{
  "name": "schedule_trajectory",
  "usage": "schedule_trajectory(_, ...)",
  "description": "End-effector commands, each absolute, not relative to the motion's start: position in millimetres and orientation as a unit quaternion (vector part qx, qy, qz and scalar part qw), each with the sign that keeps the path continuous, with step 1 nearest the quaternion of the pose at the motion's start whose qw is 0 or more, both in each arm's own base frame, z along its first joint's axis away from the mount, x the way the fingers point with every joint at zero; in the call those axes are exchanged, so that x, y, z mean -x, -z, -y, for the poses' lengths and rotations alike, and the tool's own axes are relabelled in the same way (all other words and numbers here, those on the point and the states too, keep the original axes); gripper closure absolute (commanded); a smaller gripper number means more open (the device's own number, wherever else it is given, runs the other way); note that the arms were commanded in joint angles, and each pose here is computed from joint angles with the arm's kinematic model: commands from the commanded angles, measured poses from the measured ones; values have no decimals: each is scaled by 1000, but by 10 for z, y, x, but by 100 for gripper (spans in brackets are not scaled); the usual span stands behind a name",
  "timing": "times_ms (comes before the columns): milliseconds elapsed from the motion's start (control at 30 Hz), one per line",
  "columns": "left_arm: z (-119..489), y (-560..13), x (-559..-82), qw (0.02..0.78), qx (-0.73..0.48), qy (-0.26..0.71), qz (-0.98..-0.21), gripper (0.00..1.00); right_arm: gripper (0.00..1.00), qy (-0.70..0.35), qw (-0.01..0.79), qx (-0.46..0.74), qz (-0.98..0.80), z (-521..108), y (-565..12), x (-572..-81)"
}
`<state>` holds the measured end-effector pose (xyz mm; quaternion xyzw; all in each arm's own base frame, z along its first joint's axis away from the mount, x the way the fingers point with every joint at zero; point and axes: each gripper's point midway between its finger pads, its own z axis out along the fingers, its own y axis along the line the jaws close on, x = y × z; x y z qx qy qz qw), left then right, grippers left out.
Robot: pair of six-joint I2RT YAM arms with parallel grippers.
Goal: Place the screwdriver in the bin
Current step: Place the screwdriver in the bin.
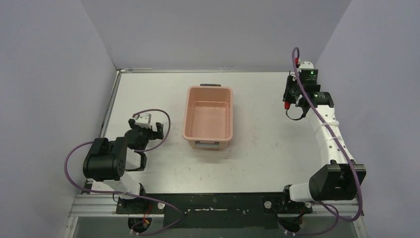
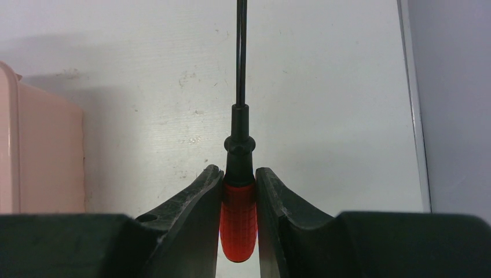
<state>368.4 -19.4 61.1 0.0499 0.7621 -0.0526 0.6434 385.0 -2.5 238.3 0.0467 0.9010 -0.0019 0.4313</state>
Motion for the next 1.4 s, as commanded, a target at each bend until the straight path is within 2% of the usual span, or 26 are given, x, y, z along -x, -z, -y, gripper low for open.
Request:
schedule_trajectory(0,206,-789,-3758,668,-56,52,-741,3,79,3,480,-47,-876,39,-2737,-3892)
schedule_trajectory(267,206,-786,-3758,667,-56,52,-741,3,77,-31,463,-68,-883,-235,-2753,-3914)
schedule_trajectory(800,202,-785,-3757,667,-56,51,-741,3,78,-48,438,-13,-898,-1707,-2641,-3982)
schedule_trajectory(1100,206,-784,-3757,667,-56,52,-741,3,79,-115,438,28,-891,-2661,-2633,-3908)
schedule_trajectory(1367,207,-783,-3757,667,-56,52,-741,3,81,-146,427,41,-892,-3028,-2495,-3865)
